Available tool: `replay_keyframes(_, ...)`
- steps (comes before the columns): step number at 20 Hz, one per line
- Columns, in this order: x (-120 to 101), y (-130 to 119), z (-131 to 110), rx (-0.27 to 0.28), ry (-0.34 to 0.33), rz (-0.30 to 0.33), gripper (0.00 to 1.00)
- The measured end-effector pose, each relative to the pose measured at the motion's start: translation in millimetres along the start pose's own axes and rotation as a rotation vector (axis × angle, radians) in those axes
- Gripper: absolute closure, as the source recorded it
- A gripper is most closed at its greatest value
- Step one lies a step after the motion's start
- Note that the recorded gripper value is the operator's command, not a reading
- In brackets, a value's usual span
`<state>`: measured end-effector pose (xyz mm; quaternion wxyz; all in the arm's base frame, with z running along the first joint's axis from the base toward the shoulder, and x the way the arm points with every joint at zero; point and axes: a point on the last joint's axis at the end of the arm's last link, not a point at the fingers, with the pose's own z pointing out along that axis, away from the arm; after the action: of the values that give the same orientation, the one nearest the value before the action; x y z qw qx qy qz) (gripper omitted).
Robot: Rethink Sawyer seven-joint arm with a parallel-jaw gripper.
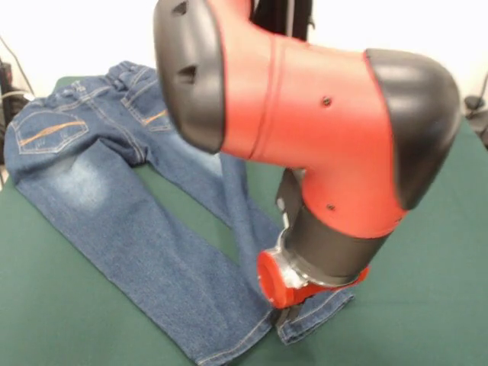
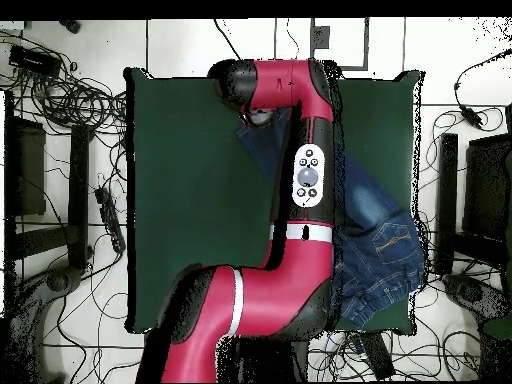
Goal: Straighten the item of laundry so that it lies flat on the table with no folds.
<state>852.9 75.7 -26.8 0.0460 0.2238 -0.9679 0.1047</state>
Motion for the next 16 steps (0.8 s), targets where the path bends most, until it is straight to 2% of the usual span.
replay_keyframes(6, -8.7, 25.2, -25.6, 0.075, 0.013, -0.010, 1.00)
replay_keyframes(7, -13.3, 41.0, -32.9, 0.125, 0.016, 0.009, 1.00)
replay_keyframes(9, -15.1, 48.6, -34.9, 0.155, 0.019, 0.022, 1.00)
replay_keyframes(11, -19.1, 70.0, -36.8, 0.250, 0.020, 0.070, 1.00)
replay_keyframes(16, -24.6, 100.5, -22.8, 0.415, -0.013, 0.186, 1.00)
